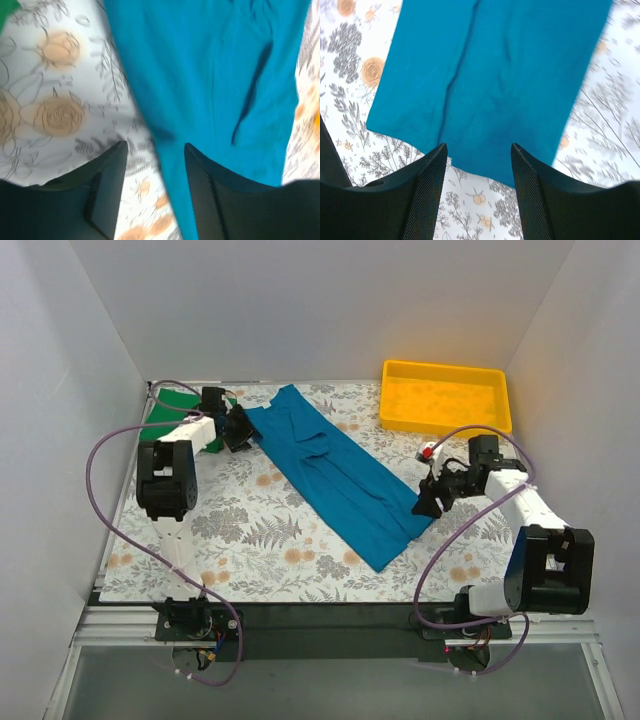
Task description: Fold and stack the t-shirts
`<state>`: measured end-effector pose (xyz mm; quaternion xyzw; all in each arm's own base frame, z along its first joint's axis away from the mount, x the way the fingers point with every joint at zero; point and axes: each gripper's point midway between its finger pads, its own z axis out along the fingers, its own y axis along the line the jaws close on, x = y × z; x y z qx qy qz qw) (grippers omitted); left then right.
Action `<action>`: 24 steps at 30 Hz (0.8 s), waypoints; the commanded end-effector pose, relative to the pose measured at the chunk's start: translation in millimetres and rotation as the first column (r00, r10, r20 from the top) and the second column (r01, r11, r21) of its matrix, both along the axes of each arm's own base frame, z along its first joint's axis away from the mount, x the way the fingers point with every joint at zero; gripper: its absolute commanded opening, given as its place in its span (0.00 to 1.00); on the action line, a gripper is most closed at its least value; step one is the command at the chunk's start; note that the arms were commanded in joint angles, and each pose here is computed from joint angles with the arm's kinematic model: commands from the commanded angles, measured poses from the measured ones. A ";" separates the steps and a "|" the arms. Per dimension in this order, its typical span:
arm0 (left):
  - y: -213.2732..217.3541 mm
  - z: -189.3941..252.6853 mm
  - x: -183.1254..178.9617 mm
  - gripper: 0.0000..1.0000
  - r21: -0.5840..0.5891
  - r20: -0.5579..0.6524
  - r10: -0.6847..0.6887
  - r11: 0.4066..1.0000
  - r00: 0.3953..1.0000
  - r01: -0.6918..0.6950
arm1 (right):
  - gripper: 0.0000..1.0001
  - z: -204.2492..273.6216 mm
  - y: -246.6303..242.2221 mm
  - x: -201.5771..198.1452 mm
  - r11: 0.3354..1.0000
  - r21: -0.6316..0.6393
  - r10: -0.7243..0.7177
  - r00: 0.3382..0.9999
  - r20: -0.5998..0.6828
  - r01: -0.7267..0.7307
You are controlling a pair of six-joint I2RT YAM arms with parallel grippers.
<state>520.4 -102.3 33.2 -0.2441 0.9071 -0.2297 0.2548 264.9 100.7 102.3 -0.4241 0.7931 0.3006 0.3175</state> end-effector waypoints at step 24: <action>21.1 169.6 -230.0 0.83 0.038 0.526 -0.043 0.999 0.849 0.028 | 0.47 -95.4 140.8 -81.4 0.714 -0.622 0.477 0.874 0.096 -0.322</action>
